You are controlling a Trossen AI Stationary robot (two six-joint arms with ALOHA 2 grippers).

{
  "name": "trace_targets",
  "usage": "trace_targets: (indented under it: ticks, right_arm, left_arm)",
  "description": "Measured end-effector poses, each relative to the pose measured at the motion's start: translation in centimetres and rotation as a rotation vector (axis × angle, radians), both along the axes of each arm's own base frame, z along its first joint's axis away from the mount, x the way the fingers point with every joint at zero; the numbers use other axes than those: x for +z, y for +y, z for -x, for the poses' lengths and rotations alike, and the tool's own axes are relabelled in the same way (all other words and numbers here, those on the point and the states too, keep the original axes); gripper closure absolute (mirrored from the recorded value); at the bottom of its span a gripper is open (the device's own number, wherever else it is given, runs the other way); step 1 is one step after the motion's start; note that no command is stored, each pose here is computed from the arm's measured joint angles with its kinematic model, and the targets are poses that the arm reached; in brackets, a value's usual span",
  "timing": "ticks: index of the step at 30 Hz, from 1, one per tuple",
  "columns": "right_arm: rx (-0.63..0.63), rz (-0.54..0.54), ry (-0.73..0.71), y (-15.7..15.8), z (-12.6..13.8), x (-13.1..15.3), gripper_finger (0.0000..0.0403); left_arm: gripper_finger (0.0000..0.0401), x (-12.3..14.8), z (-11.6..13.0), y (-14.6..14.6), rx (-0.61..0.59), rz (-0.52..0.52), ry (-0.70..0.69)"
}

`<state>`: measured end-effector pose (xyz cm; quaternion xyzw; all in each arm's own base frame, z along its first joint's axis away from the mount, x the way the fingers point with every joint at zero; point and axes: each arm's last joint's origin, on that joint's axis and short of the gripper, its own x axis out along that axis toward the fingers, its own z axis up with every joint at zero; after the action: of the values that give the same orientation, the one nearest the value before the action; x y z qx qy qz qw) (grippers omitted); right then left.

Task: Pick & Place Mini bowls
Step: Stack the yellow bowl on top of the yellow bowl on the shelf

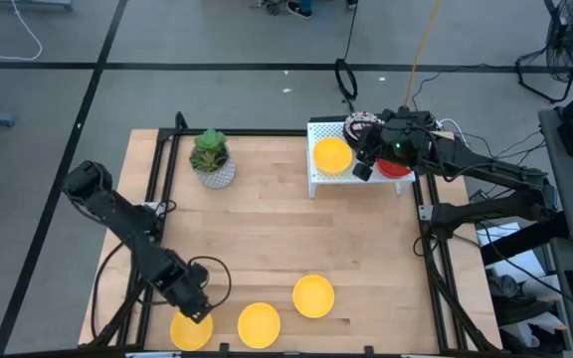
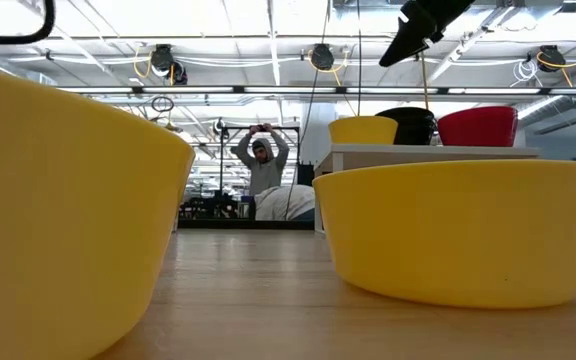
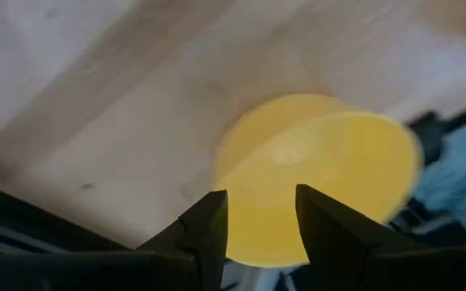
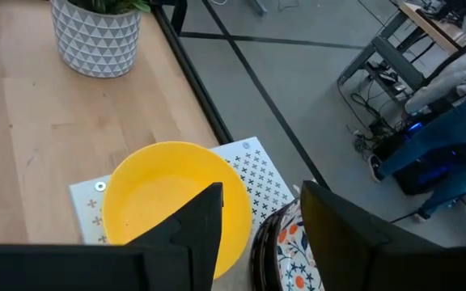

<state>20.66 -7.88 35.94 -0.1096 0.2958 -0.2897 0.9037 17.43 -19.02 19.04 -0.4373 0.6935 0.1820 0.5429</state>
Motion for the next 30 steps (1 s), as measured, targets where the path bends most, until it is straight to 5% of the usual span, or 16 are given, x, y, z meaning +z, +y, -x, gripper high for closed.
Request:
trace_targets:
  ticks: [17,25,30]
  right_arm:
    - [0.0,0.001,0.001,0.0,0.0,0.0,0.0251]
    - [0.0,0.0,0.0,0.0,0.0,0.0,0.0266]
    - [0.009,-0.006,-0.001,0.0,0.0,0.0,0.0278]
  left_arm:
    - [0.0257,-3.6,1.8,1.0,-0.035,-0.034,0.022]
    - [0.0383,-4.0,0.4,2.8,-0.039,-0.125,-0.078]
    - [0.0392,-4.0,-1.7,5.3,-0.032,-0.164,-0.147]
